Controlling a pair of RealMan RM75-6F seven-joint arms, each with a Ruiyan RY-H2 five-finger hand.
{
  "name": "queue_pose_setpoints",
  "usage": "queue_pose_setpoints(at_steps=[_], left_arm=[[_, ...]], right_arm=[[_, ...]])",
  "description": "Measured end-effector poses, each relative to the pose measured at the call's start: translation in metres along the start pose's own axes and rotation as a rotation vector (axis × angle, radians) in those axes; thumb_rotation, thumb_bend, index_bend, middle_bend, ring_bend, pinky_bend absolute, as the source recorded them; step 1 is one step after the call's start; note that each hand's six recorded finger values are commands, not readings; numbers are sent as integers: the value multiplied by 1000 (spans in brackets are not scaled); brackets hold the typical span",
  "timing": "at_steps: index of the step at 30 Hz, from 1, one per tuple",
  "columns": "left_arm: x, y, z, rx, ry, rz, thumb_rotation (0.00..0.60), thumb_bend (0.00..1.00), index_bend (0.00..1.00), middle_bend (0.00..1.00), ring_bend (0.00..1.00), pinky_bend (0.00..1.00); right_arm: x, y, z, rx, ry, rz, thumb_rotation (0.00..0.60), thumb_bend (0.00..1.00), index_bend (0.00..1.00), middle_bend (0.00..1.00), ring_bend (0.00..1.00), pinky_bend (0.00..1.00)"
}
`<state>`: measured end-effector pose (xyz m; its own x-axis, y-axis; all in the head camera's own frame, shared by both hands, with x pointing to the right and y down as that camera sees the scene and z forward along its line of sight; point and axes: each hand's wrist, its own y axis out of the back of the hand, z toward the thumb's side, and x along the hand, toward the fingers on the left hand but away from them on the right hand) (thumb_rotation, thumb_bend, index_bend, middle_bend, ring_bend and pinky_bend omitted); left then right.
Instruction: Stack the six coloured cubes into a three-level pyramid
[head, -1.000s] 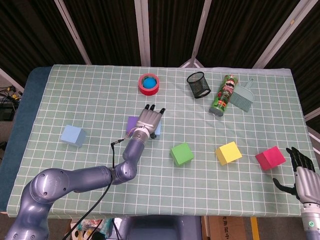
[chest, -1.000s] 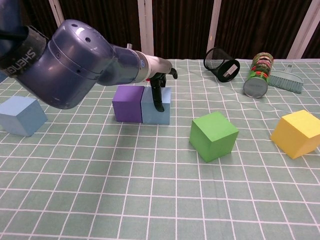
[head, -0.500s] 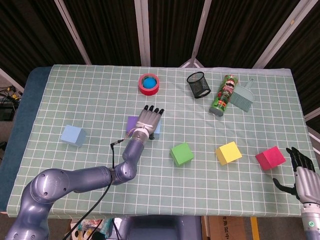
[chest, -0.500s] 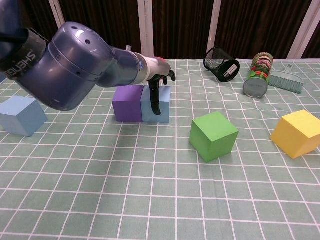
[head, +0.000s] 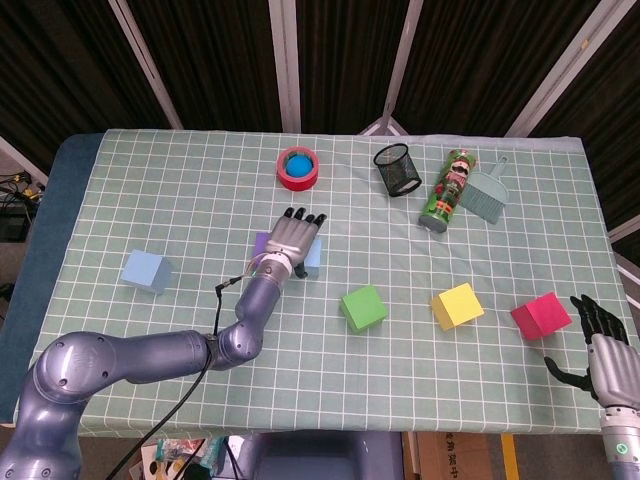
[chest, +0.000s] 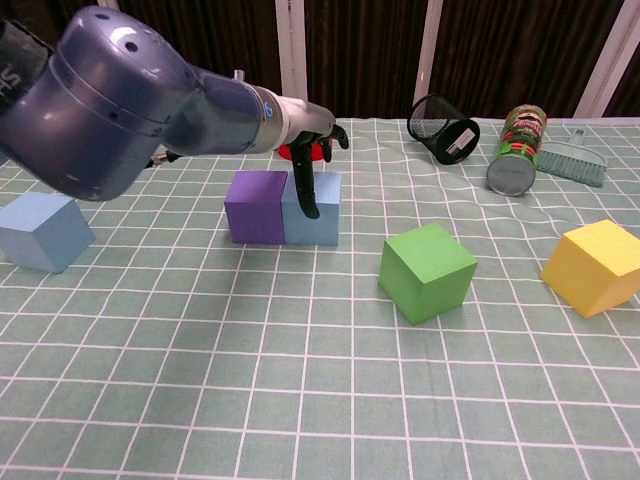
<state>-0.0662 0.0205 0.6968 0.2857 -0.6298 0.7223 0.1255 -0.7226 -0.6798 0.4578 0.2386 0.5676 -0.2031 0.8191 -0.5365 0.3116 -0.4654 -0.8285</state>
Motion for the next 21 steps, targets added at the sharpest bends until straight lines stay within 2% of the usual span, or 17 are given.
queue_pose_setpoints(at_steps=[21], left_arm=[[-16,-5,-27,-46,0,-19,600,147,0,203,21,0]], right_arm=[[2,0,0,8,-6,-7,600,266,0,0,0,0]])
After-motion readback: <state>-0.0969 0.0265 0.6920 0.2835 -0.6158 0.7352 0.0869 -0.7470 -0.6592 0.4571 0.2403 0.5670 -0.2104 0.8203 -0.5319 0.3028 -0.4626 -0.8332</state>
